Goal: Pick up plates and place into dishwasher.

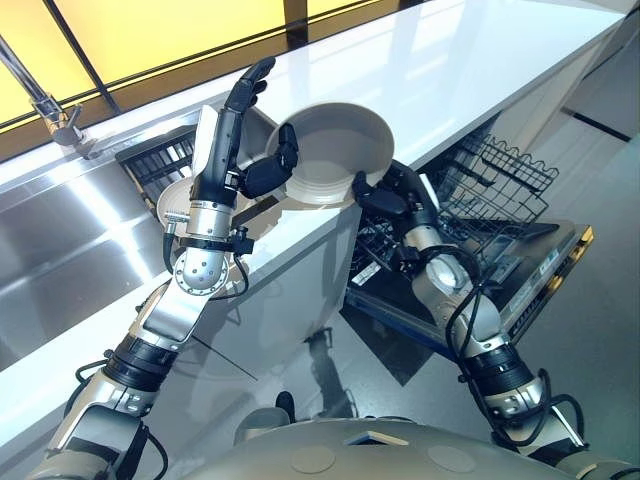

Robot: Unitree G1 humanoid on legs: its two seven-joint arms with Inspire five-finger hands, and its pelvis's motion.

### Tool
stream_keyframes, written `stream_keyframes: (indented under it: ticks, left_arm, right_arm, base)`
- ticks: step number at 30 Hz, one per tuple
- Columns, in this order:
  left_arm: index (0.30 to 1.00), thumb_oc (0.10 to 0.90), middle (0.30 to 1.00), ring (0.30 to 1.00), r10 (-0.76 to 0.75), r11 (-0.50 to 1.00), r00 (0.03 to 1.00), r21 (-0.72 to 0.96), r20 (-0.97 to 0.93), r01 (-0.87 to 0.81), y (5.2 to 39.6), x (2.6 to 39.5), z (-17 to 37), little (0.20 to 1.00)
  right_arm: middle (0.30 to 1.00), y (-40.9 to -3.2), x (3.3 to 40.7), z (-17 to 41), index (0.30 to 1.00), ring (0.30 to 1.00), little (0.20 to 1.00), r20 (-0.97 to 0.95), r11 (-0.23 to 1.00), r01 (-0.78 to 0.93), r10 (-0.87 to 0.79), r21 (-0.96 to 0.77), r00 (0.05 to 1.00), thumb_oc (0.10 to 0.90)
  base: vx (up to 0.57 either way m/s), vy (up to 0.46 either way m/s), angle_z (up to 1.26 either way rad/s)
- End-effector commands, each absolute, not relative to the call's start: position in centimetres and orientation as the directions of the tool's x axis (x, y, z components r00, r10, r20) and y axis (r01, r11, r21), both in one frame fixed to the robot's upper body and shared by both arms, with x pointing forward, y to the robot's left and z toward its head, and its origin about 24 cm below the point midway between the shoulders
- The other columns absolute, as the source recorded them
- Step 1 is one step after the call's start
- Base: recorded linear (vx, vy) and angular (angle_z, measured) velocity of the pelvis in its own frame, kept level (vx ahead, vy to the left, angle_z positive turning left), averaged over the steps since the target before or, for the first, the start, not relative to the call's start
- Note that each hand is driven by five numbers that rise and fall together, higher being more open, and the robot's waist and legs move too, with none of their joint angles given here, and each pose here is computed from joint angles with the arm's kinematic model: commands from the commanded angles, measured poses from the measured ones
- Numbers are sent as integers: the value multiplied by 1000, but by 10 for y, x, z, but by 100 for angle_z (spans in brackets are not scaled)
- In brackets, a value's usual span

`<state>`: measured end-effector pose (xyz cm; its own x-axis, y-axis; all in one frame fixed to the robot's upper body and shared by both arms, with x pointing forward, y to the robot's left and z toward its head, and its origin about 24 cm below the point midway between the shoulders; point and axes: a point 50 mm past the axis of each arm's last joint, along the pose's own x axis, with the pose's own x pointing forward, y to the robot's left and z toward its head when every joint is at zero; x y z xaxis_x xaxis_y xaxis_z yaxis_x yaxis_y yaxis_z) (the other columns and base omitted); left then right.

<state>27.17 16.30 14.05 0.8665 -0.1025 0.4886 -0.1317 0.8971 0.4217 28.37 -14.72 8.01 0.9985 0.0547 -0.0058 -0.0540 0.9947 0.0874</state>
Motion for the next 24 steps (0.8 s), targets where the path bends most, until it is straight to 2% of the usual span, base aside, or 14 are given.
stream_keyframes:
  ticks: [1, 7, 12, 15, 19, 24]
  left_arm:
    - [900, 800, 900, 900, 76, 850, 735, 342, 673, -401, 211, 276, 190, 900]
    - [900, 800, 900, 900, 164, 814, 741, 336, 651, -474, 237, 274, 185, 900]
    - [900, 800, 900, 900, 205, 792, 751, 344, 627, -504, 255, 271, 179, 900]
    - [900, 800, 900, 900, 205, 784, 760, 362, 616, -505, 261, 270, 178, 900]
    - [900, 800, 900, 900, 187, 786, 783, 387, 593, -481, 266, 271, 175, 900]
    - [900, 800, 900, 900, 174, 803, 813, 398, 555, -443, 268, 276, 170, 900]
  right_arm:
    - [300, -188, 289, 155, 300, 300, 200, 388, 984, 81, -139, 161, 911, 100]
    - [300, -219, 289, 147, 300, 300, 200, 366, 958, 239, -282, 158, 887, 100]
    - [300, -253, 286, 147, 300, 300, 200, 364, 902, 414, -430, 124, 826, 100]
    - [300, -280, 284, 156, 300, 300, 200, 377, 826, 548, -554, 135, 742, 100]
    - [300, -315, 275, 169, 300, 300, 200, 398, 677, 702, -720, 222, 568, 100]
    - [300, -349, 267, 180, 300, 300, 200, 341, 513, 769, -852, 383, 398, 100]
  base:
    - [7, 2, 9]
    - [15, -1, 10]
    - [24, -12, 4]
    - [41, -26, 12]
    - [42, -30, 9]
    - [24, -25, 4]
